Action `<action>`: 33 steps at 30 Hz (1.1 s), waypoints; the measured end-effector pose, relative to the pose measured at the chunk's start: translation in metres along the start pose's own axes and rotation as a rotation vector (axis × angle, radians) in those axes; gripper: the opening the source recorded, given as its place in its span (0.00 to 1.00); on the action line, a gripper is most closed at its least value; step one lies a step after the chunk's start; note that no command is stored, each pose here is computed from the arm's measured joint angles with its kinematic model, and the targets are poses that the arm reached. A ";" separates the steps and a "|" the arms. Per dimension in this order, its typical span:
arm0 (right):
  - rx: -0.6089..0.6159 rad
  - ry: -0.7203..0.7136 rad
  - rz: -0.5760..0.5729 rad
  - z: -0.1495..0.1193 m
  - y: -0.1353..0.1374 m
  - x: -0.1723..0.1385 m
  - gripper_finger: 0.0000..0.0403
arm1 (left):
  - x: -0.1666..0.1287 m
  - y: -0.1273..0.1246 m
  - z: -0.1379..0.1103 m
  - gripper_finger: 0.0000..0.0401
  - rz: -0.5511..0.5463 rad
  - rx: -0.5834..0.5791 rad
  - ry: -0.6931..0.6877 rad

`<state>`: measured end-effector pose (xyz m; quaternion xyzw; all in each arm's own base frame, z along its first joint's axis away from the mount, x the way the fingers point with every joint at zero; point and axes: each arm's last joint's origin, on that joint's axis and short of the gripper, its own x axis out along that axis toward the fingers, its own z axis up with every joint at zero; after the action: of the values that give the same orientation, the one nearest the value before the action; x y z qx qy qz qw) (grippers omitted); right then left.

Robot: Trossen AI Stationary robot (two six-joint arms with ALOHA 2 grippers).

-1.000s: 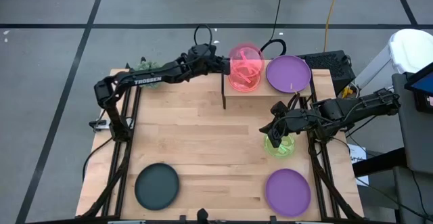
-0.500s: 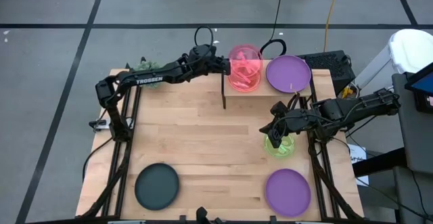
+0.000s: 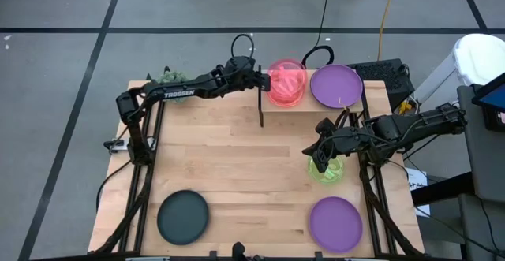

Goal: Place and stack plates onto a shelf
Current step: Stack the pink plate on the pink plate on the shelf, then stack the violet plate on the violet plate on the shelf

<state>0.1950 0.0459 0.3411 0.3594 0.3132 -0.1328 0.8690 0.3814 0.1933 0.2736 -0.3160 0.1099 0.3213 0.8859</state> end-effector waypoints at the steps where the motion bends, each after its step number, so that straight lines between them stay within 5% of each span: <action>1: 0.000 0.000 0.000 0.000 0.000 0.000 0.00 | 0.000 -0.001 0.000 0.00 -0.002 0.010 0.001; 18: -0.002 0.000 0.000 0.000 0.000 0.000 0.00 | 0.000 0.001 -0.004 0.01 0.016 0.029 0.042; 27: -0.003 0.000 0.000 0.000 0.000 0.000 0.00 | 0.000 0.001 -0.004 0.16 0.015 0.025 0.041; 33: -0.002 0.000 0.000 0.000 0.000 0.000 0.00 | 0.000 0.001 -0.004 0.18 0.015 0.025 0.041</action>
<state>0.1951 0.0460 0.3411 0.3587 0.3135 -0.1324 0.8692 0.3805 0.1910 0.2702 -0.3107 0.1345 0.3198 0.8849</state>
